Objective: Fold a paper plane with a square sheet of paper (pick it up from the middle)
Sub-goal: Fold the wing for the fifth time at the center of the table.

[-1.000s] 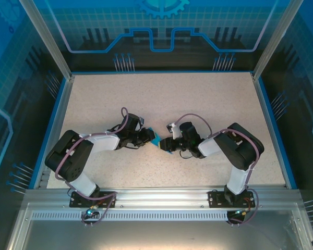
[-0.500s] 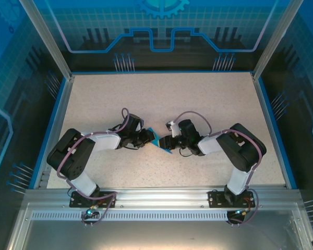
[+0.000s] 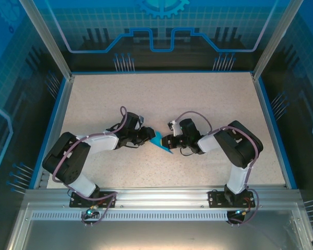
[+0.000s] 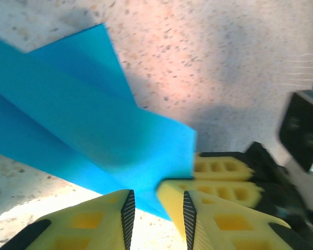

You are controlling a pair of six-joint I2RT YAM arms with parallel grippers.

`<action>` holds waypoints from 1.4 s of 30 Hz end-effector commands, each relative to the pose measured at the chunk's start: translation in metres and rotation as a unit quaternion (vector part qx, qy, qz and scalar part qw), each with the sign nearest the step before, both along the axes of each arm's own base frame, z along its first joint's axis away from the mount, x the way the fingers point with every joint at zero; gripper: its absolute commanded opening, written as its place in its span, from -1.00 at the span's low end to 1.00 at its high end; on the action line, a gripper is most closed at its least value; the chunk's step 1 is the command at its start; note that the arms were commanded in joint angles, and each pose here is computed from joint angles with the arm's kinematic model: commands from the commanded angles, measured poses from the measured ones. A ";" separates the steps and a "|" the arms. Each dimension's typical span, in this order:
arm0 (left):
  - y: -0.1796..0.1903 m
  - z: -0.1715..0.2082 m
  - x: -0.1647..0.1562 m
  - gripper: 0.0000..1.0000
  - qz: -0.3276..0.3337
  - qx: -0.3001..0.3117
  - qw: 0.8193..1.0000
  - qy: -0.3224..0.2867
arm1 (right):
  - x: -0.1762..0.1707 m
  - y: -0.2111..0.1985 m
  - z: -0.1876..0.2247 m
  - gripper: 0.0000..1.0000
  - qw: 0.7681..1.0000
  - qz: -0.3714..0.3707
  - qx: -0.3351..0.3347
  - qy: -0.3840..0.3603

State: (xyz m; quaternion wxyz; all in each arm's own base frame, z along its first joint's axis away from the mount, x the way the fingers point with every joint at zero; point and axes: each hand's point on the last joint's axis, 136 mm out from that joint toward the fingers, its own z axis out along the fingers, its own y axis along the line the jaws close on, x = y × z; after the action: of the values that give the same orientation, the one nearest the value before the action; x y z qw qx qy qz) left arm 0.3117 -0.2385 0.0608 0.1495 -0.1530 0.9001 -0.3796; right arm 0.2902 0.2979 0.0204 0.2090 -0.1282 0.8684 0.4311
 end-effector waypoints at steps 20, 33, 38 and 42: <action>-0.004 -0.003 -0.004 -0.31 -0.016 -0.007 1.000 -0.005 | -0.005 0.013 0.019 -0.59 0.996 0.046 0.065 0.027; 0.000 0.002 -0.009 -0.27 -0.013 -0.008 1.000 -0.011 | 0.000 0.011 0.032 -0.48 0.997 0.051 0.051 -0.003; 0.003 0.001 -0.011 -0.29 -0.007 -0.003 1.000 -0.009 | 0.004 0.015 0.031 -0.49 0.997 0.057 0.044 -0.008; 0.007 0.000 -0.012 -0.32 0.000 0.004 1.000 -0.009 | 0.005 0.018 0.029 -0.54 0.997 0.061 0.047 -0.005</action>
State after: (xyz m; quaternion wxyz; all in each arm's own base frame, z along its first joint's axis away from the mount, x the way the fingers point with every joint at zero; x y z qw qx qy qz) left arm 0.3037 -0.2368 0.0598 0.1507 -0.1471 0.8973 -0.3879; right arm 0.2914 0.3156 0.0479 0.1921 -0.1670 0.8384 0.4819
